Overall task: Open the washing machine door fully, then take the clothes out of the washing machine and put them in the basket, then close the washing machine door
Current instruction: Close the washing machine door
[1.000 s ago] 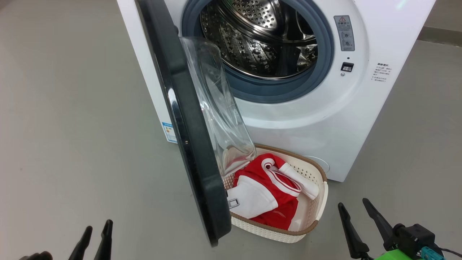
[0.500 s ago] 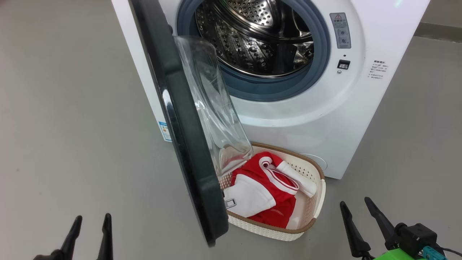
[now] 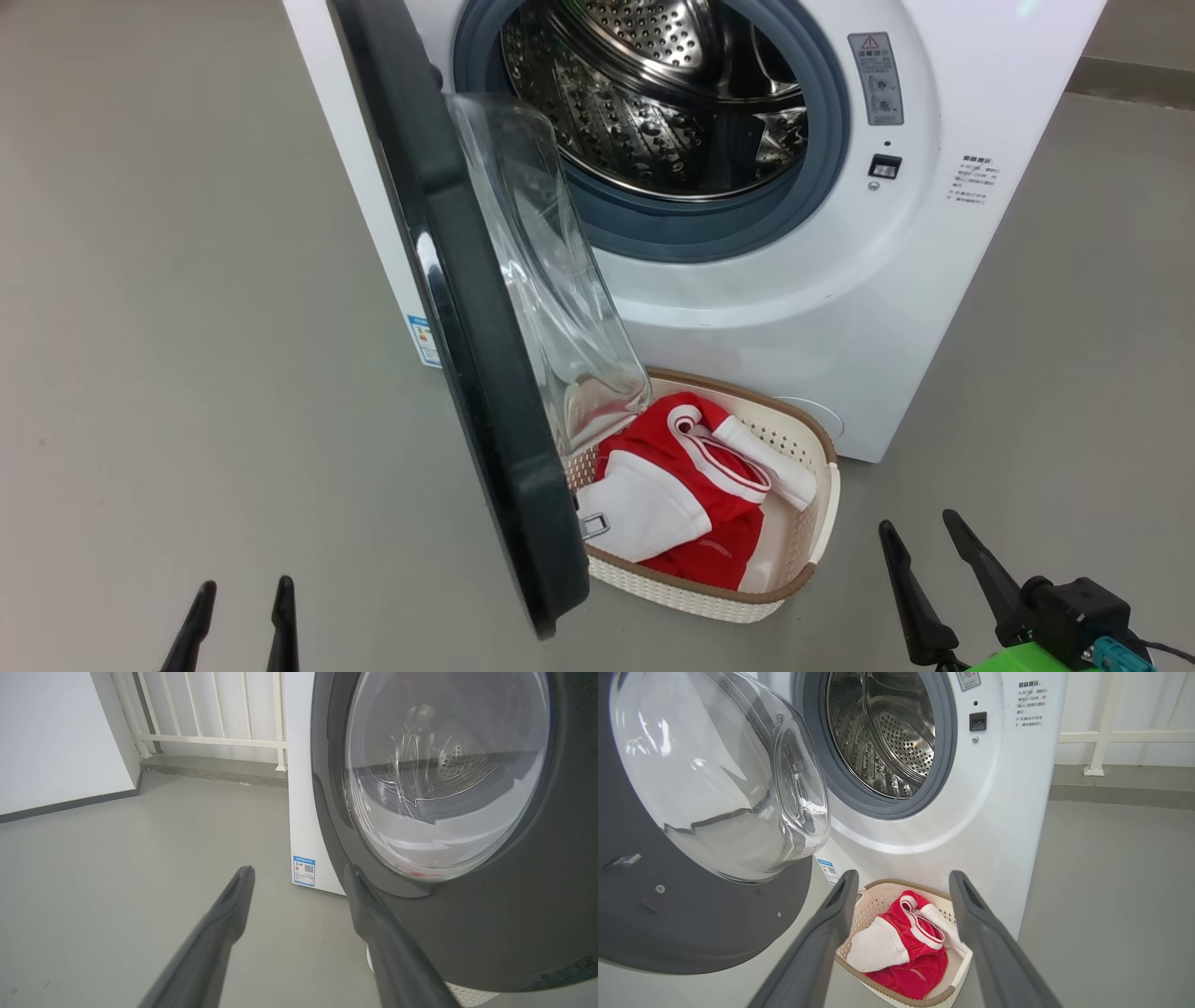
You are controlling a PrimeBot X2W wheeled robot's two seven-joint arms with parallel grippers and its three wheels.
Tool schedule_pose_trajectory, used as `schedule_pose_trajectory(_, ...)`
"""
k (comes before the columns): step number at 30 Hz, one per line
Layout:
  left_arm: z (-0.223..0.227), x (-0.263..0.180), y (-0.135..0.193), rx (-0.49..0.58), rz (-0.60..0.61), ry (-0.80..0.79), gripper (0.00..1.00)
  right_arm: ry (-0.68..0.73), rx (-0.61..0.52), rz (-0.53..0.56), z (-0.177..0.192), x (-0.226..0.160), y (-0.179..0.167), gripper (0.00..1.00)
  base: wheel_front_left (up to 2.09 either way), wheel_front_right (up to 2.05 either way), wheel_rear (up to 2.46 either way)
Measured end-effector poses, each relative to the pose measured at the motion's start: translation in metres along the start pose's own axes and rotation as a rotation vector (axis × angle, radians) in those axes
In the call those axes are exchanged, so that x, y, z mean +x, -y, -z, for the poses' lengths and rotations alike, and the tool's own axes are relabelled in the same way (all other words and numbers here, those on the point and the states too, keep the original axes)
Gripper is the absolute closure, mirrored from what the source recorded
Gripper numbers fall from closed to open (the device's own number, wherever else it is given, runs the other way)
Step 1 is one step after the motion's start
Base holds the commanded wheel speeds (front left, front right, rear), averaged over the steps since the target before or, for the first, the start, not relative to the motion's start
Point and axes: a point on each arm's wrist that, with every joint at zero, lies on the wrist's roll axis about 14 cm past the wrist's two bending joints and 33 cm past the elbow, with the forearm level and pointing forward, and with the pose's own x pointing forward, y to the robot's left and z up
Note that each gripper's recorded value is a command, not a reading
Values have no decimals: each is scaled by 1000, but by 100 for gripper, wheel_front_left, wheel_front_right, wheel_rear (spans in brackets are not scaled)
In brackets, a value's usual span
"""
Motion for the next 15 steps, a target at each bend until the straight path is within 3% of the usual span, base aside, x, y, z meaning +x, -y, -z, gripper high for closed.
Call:
schedule_pose_trajectory(11, 3, 1, 3, -13, 5, -9, 0, -3, 2, 3, 1, 0, 1, 0, 0, 0, 0)
schedule_pose_trajectory(15, 10, 0, 7, -122, -4, -26, 75, -6, 4, 6, 2, 0, 2, 0, 0, 0, 0)
